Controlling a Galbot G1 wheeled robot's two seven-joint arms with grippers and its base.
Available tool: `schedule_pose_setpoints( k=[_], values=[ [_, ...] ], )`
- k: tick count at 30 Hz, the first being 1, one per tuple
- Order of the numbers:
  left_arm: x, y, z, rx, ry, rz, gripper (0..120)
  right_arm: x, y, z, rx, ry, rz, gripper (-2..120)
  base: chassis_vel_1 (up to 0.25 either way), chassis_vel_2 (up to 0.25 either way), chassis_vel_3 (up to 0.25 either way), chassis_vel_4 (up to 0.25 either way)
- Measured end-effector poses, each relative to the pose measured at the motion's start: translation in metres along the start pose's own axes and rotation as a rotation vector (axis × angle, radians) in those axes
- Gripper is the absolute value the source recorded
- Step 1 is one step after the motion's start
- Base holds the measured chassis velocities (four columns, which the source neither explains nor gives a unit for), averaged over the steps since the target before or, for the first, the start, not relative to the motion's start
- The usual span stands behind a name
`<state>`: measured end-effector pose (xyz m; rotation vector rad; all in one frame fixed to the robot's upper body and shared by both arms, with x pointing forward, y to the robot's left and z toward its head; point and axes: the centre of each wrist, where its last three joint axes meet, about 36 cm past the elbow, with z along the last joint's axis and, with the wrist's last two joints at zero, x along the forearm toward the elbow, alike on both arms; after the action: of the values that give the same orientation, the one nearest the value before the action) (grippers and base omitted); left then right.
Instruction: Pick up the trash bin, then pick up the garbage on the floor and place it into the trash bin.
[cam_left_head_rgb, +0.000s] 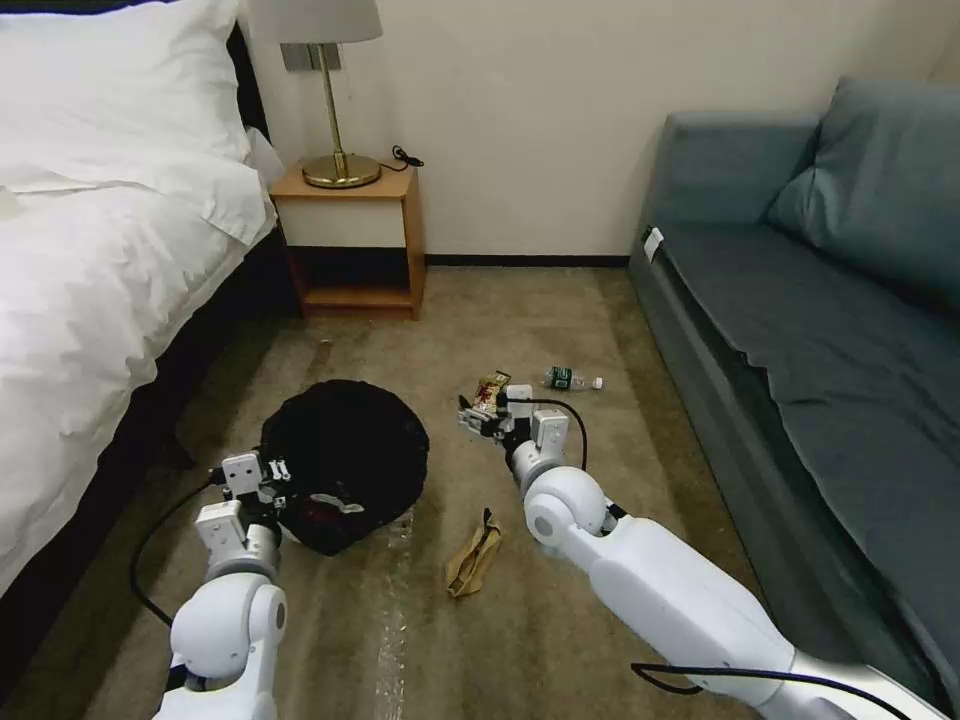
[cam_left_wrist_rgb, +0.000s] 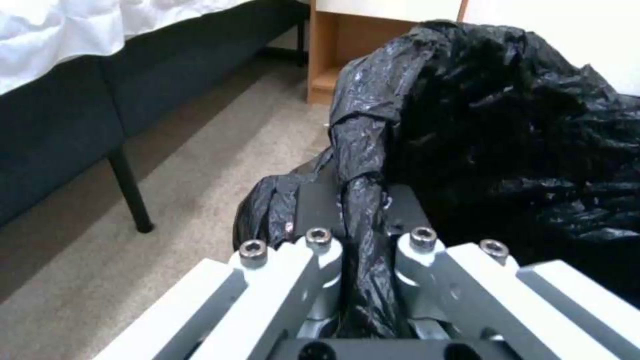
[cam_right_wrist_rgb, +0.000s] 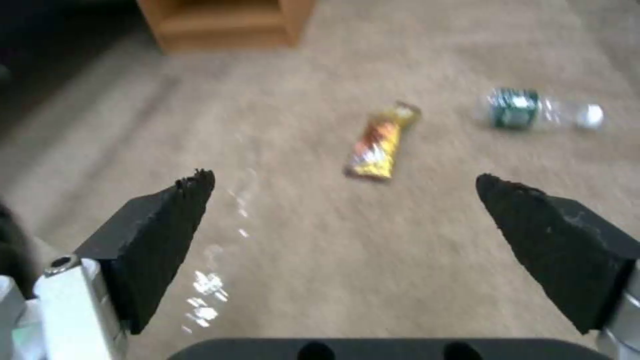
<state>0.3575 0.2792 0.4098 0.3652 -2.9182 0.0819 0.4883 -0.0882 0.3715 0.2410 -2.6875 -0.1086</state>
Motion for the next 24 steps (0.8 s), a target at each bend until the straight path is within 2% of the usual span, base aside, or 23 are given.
schedule_pose_setpoints(
  k=[5,7,10,16,24],
  values=[
    [-0.003,0.001,-0.001,0.005,-0.004,0.002,4,0.0,-0.003,0.022,0.042,0.077,0.01,100,0.0,0.0,0.0,0.0],
    [-0.006,-0.003,-0.002,0.009,-0.009,0.011,4,0.01,0.007,0.038,0.046,0.164,-0.014,100,0.0,0.0,0.0,0.0],
    [-0.008,-0.006,-0.003,0.012,-0.012,0.02,4,0.016,0.015,0.051,0.052,0.214,-0.046,100,0.0,0.0,0.0,0.0],
    [-0.008,-0.014,-0.001,0.012,-0.009,0.04,4,0.026,0.042,0.058,0.018,0.373,-0.073,100,0.0,0.0,0.0,0.0],
    [-0.009,-0.016,0.002,0.007,-0.003,0.042,4,0.036,0.044,0.071,0.007,0.493,-0.061,100,0.0,0.0,0.0,0.0]
  ],
)
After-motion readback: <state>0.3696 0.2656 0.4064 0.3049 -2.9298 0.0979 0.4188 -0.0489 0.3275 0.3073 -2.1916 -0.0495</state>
